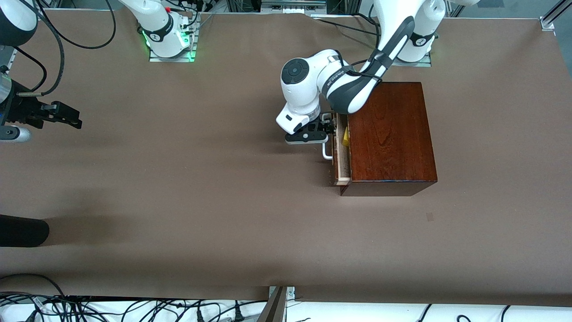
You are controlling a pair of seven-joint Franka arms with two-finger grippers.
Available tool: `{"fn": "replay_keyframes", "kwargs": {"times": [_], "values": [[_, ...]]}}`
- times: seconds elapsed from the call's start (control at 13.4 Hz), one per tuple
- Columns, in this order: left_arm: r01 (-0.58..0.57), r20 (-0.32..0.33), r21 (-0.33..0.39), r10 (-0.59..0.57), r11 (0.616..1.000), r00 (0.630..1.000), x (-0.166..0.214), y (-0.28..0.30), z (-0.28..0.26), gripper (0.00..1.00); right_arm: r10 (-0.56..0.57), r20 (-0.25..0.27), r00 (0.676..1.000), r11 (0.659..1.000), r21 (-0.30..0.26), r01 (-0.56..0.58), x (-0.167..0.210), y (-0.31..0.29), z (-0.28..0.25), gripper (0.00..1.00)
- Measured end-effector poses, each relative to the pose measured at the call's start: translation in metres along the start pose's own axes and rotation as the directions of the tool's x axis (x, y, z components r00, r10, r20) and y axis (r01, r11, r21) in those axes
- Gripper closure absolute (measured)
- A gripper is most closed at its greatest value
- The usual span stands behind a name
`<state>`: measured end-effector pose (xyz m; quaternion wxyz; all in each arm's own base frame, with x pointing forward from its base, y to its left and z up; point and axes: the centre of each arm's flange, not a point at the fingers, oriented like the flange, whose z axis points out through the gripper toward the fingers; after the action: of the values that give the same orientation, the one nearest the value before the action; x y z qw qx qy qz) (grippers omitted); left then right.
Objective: Open drawer, take yellow block, close drawer
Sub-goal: 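Pull the drawer out by its handle with the left gripper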
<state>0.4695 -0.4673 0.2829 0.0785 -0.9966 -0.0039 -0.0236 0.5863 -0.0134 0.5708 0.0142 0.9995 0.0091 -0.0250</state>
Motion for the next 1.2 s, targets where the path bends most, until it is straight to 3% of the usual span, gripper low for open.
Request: {"fn": "replay_keyframes", "kwargs": {"times": [0.3,1.2], "values": [[0.004,0.006,-0.046,-0.003,0.999,1.000,-0.005,0.022,-0.009,0.00,0.000,-0.002,1.000,1.000,0.000,0.000,0.000,0.000,-0.001,0.00],[0.060,0.000,-0.035,-0.060,0.998,0.998,-0.005,0.049,-0.009,0.00,0.000,-0.010,1.000,1.000,-0.001,0.000,0.001,0.000,-0.004,0.00]]}}
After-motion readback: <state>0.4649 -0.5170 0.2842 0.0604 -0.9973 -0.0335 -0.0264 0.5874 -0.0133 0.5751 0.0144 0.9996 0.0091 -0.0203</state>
